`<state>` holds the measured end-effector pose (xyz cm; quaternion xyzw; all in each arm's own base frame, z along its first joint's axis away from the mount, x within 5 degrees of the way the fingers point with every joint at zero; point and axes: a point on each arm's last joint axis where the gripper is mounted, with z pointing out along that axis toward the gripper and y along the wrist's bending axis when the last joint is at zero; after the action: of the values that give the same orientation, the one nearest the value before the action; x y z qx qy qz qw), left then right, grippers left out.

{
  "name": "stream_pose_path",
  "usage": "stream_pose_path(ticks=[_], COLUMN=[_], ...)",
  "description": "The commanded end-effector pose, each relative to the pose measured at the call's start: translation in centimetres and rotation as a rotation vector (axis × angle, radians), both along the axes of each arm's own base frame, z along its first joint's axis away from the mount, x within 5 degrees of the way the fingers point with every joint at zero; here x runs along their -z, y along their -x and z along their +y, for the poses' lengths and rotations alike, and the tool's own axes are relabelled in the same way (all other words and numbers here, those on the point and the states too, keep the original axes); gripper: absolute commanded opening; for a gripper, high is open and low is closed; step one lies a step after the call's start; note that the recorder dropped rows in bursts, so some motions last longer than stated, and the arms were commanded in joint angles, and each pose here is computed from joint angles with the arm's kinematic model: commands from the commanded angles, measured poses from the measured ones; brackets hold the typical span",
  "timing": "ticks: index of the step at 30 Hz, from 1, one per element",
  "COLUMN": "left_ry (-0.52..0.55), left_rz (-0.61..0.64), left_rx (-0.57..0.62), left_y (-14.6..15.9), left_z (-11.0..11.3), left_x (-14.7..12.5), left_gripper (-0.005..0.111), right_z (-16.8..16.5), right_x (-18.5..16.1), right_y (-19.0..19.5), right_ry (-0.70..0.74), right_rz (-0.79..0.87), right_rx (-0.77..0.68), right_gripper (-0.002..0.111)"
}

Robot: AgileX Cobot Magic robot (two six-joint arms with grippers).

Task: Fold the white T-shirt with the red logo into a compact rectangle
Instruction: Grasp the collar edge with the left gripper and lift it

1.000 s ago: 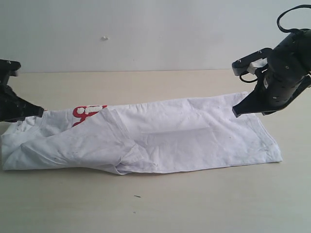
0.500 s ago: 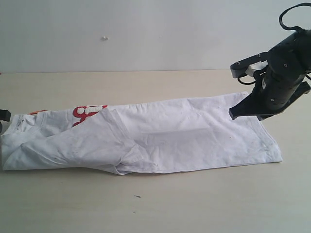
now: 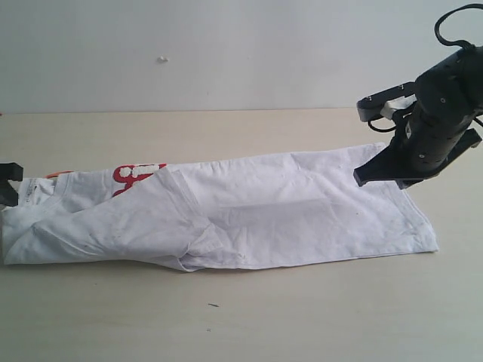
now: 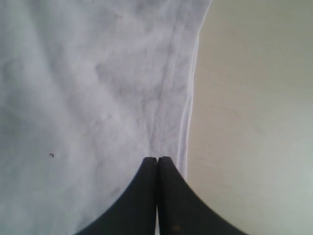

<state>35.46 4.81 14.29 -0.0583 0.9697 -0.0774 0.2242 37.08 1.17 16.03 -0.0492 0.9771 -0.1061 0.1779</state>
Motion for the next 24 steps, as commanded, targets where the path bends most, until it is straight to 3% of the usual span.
stream_pose_path(ticks=[1, 12, 14, 19, 24], left_ry=[0.023, 0.112, 0.153, 0.259, 0.364], left_rz=[0.025, 0.069, 0.063, 0.055, 0.047], left_rx=[-0.021, 0.013, 0.043, 0.095, 0.175], left_y=[0.1, -0.3, -0.4, -0.4, -0.9], left_z=[0.7, 0.0, -0.5, -1.5, -2.4], left_x=[0.7, 4.4, 4.7, 5.1, 3.9], left_gripper=[0.06, 0.057, 0.047, 0.0, 0.0], right_z=[0.0, 0.2, 0.2, 0.2, 0.2], right_x=[0.4, 0.7, 0.7, 0.7, 0.7], right_y=[0.1, 0.1, 0.1, 0.0, 0.0], right_ry=[-0.008, -0.023, -0.024, -0.026, -0.025], right_rz=[0.016, 0.033, 0.03, 0.024, 0.024], right_rx=[-0.004, -0.023, -0.024, -0.026, -0.028], right_gripper=[0.0, 0.0, 0.0, 0.0, 0.0])
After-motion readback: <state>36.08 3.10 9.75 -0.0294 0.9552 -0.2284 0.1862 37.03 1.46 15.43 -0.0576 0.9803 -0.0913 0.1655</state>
